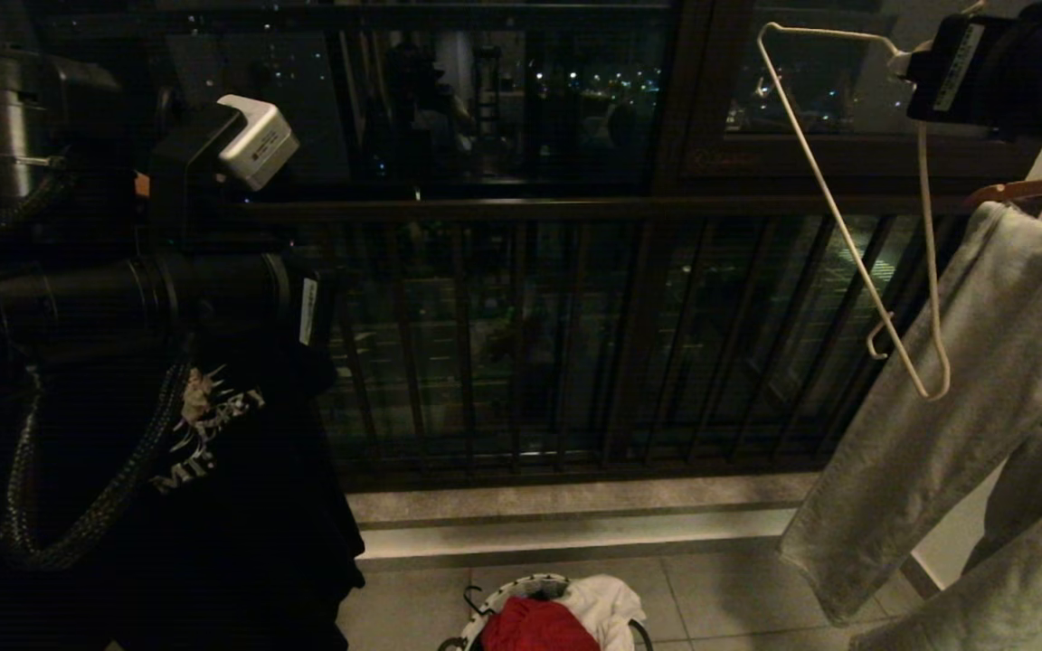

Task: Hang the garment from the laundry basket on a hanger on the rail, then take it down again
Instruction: Hang the clothes rack on the clothesline

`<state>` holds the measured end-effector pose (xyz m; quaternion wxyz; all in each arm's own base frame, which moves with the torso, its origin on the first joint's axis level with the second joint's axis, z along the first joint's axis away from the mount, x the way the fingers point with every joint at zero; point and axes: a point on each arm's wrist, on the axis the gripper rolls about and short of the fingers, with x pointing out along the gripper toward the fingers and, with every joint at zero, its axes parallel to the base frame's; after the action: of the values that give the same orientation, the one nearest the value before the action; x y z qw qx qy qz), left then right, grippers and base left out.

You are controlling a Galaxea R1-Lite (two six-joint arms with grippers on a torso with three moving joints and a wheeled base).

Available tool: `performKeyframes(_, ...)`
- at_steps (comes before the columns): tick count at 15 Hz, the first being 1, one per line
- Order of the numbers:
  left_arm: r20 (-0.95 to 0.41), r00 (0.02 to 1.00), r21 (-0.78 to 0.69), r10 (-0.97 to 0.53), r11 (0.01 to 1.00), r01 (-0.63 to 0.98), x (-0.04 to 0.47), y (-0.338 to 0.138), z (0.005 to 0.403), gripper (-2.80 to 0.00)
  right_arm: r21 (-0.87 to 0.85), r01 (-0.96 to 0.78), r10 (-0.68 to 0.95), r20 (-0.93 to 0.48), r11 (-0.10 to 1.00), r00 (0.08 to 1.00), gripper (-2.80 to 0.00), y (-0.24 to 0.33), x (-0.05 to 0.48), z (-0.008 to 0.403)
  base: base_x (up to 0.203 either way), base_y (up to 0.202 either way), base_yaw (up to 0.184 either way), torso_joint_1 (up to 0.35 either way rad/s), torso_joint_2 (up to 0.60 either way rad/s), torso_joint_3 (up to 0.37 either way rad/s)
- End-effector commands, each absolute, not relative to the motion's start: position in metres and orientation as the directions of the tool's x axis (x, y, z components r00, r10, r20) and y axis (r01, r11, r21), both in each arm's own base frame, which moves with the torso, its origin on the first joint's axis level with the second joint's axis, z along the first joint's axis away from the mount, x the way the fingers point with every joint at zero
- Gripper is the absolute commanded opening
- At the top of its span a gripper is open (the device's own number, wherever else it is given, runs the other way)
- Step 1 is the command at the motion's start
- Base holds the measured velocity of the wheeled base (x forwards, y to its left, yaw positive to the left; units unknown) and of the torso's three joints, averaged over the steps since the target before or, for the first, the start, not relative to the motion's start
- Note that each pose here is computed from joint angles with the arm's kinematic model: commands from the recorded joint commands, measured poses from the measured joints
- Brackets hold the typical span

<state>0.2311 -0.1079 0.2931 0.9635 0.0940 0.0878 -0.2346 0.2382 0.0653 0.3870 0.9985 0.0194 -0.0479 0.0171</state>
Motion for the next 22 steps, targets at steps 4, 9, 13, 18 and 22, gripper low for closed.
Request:
performKeyframes(4, -0.216, 0.874, 0.14, -0.436, 0.872, 0.469, 0.232, -0.108, 0.292, -2.8, 0.022, -0.023, 0.022, 0.054, 0.999, 0.998, -2.8, 0.066, 0.255, 0.381, 0.0, 0.0, 0.0, 0.0, 0.0, 0.0)
performKeyframes(9, -0.216, 0.874, 0.142, -0.436, 0.872, 0.469, 0.232, -0.108, 0.292, -2.8, -0.004, -0.036, 0.036, 0.057, 0.999, 0.998, -2.8, 0.069, 0.266, 0.382, 0.0, 0.0, 0.0, 0.0, 0.0, 0.0)
performKeyframes(13, -0.212, 0.875, 0.141, -0.436, 0.872, 0.469, 0.231, -0.108, 0.293, -2.8, -0.028, -0.038, 0.038, 0.014, 0.999, 0.999, -2.8, 0.072, 0.275, 0.376, 0.0, 0.0, 0.0, 0.0, 0.0, 0.0)
performKeyframes(18, -0.213, 0.874, 0.142, -0.436, 0.872, 0.469, 0.231, -0.108, 0.293, -2.8, -0.077, -0.042, 0.041, -0.004, 0.996, 0.999, -2.8, 0.075, 0.286, 0.37, 0.0, 0.0, 0.0, 0.0, 0.0, 0.0)
performKeyframes(22, -0.215, 0.874, 0.142, -0.436, 0.872, 0.469, 0.231, -0.108, 0.293, -2.8, -0.081, -0.043, 0.041, -0.018, 0.996, 0.999, -2.8, 0.075, 0.287, 0.366, 0.0, 0.0, 0.0, 0.0, 0.0, 0.0)
